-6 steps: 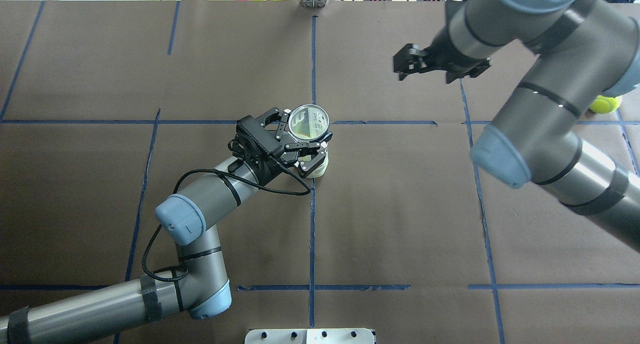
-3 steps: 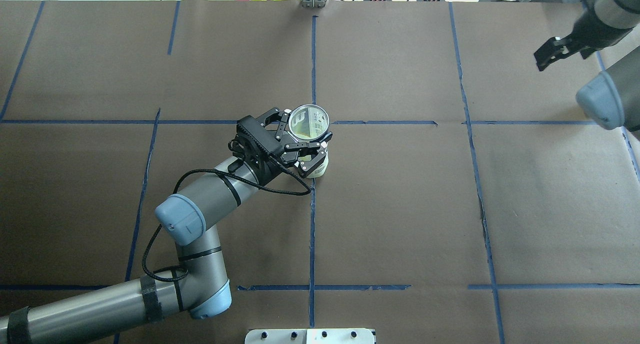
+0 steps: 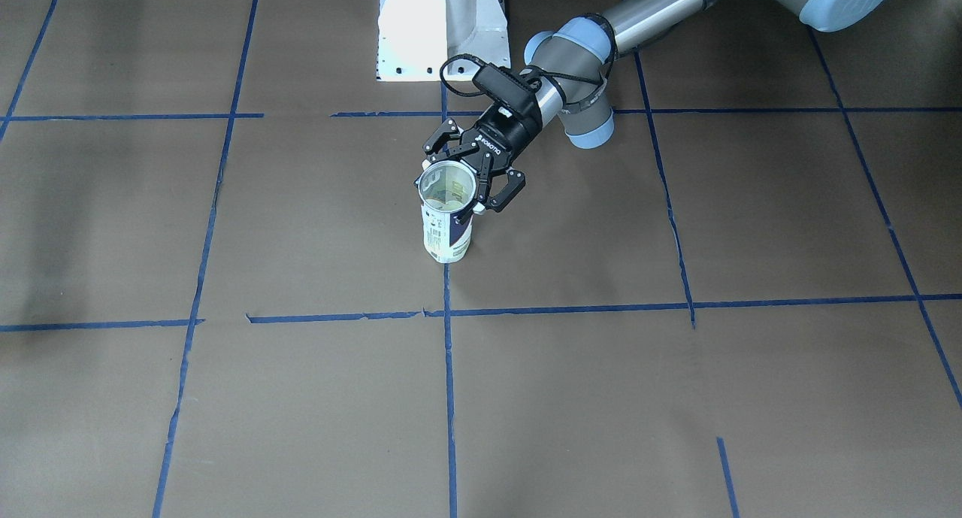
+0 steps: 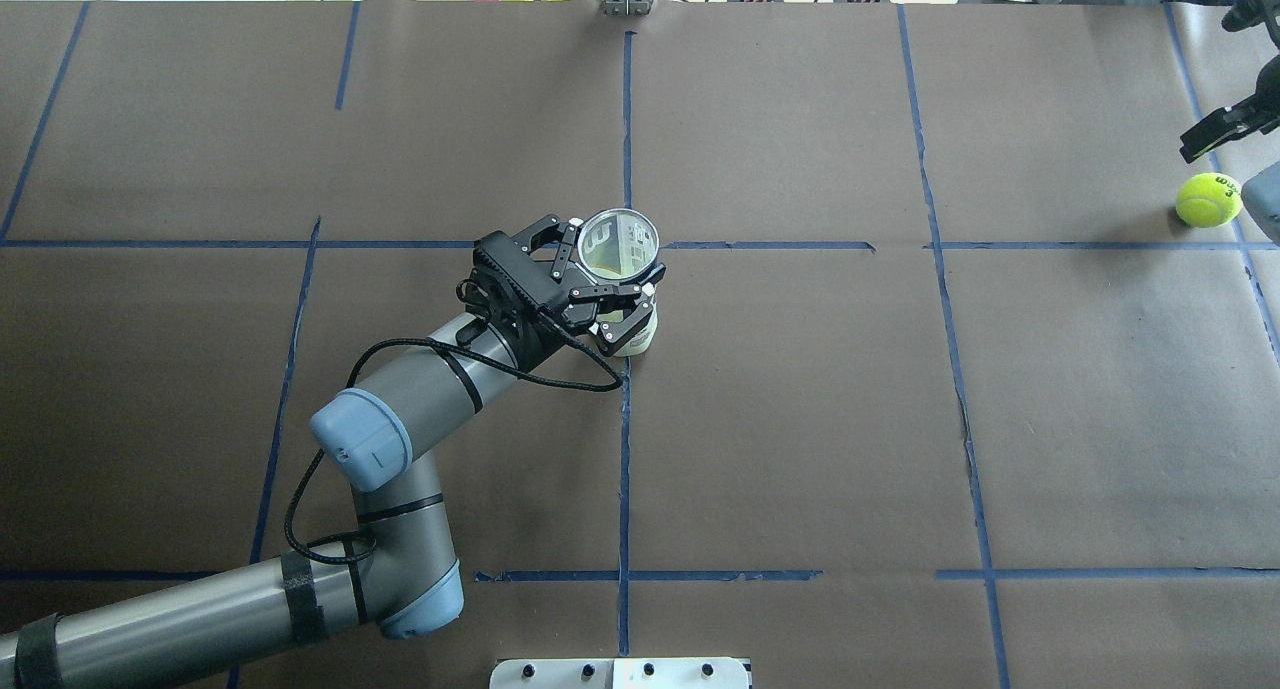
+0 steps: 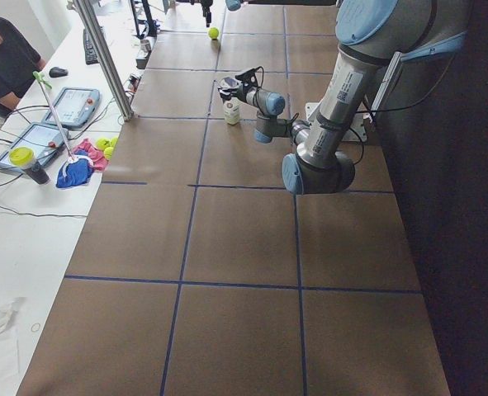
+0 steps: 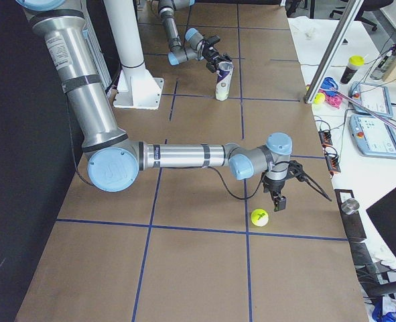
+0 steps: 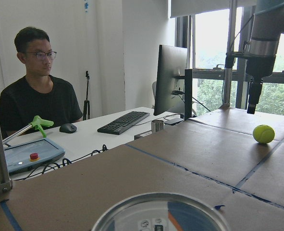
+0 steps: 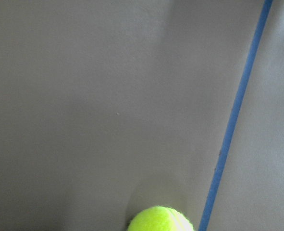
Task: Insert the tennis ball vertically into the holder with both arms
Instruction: 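Move the right gripper to the second tennis ball and grasp it, then carry the second ball with the right gripper above the can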
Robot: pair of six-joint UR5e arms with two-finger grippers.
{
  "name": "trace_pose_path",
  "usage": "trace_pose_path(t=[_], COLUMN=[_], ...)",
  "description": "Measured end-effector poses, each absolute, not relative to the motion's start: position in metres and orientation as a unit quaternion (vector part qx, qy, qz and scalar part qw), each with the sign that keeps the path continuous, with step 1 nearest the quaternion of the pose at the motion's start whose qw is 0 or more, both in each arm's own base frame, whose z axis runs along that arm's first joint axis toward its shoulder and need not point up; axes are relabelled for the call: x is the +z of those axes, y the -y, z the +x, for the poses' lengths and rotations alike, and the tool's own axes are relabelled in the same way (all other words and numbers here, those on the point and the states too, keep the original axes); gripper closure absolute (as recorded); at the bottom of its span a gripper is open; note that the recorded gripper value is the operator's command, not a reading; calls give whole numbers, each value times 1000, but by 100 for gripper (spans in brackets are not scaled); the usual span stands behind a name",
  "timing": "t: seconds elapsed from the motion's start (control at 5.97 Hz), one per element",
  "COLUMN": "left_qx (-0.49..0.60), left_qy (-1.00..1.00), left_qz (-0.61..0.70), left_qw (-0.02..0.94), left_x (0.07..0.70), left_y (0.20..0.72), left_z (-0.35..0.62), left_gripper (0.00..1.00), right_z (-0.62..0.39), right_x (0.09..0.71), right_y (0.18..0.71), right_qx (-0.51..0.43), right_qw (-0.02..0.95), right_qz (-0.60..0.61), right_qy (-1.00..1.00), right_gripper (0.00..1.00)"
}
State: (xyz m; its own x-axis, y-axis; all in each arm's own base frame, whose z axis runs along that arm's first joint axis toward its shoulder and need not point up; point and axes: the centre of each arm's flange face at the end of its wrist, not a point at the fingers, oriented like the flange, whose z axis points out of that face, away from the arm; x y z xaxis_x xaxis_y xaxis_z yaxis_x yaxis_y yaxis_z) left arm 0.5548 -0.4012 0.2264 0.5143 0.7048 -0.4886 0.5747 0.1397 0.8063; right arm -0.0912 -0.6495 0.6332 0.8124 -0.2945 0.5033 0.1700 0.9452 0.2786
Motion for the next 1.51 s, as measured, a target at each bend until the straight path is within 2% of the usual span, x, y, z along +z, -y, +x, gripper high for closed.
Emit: trace_pose_path(t=[0.5,1.34,1.51], left_qx=[57,57,57], left_qy=[-489,-489,-489], left_qz=[653,653,653], left_qw=[575,575,575], left_x=[227,226,226], left_y=[401,401,401], left_z=[555,555,555], left_gripper=[18,17,17], right_z=[-96,-133,-136], right_x=[679,682,685], right_y=[632,629,630], right_qx=[-127,-153,-157], right_qw=[949,946,949], right_qz=[83,74,76], right_qy=[278,274,264], right_gripper=[1,2,7])
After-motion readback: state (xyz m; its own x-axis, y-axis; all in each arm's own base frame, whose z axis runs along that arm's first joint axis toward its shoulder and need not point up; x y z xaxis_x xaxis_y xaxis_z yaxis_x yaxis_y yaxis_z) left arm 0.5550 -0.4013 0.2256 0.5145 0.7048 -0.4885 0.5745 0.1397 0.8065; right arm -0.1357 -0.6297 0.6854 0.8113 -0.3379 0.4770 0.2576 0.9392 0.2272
